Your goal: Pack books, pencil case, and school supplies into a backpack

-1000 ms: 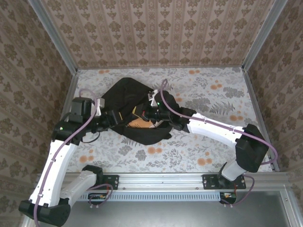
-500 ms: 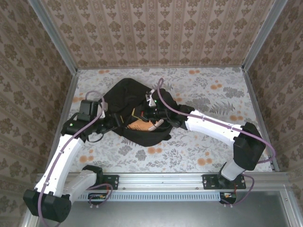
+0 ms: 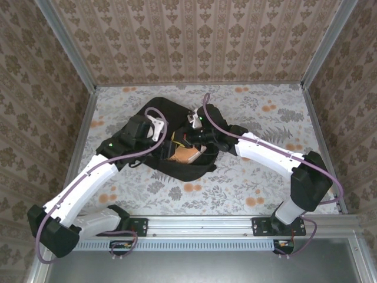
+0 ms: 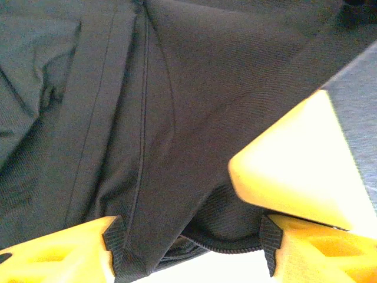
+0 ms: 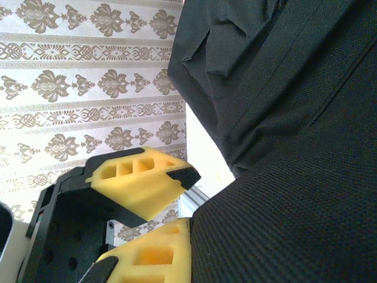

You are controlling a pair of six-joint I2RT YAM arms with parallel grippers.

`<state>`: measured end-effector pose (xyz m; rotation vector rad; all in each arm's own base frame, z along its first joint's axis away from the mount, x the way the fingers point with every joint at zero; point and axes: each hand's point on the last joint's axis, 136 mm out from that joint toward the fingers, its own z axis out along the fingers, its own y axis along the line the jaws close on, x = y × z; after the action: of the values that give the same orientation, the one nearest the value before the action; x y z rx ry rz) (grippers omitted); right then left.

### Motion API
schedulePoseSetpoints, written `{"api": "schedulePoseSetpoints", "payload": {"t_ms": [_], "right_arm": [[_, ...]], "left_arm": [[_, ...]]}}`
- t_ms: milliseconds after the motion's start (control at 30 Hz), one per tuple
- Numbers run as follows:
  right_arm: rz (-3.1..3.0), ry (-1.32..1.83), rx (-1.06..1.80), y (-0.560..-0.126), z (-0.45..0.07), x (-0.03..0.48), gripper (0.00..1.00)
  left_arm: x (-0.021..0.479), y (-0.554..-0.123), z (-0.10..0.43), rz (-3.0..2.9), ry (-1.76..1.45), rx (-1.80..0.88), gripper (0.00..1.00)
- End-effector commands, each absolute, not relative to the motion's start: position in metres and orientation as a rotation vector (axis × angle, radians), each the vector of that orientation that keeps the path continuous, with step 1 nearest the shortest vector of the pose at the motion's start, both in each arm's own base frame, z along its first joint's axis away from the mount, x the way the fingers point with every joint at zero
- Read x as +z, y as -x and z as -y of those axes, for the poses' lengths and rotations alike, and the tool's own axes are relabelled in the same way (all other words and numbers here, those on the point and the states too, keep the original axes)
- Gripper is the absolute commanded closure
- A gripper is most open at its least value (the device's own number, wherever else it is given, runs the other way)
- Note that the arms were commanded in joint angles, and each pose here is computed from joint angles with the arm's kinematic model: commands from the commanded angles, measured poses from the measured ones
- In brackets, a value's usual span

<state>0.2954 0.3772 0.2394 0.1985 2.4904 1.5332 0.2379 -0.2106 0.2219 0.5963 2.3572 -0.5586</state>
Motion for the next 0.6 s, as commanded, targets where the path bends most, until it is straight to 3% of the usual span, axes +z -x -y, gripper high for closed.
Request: {"api": "schedulePoseSetpoints", "payload": {"t_ms": [0, 567], "right_arm": [[-2.4, -0.158, 1.642, -0.294, -0.377, 0.274, 1.0], [-2.378, -0.287, 1.73, -0.314, -0.37, 0.274, 1.0]], "left_arm": [[0.23, -0.245, 0.215, -2.255, -0.707, -0.414, 0.34], [0.236, -0.23, 0.232, -2.159, -0.841, -0.278, 0.35]]}}
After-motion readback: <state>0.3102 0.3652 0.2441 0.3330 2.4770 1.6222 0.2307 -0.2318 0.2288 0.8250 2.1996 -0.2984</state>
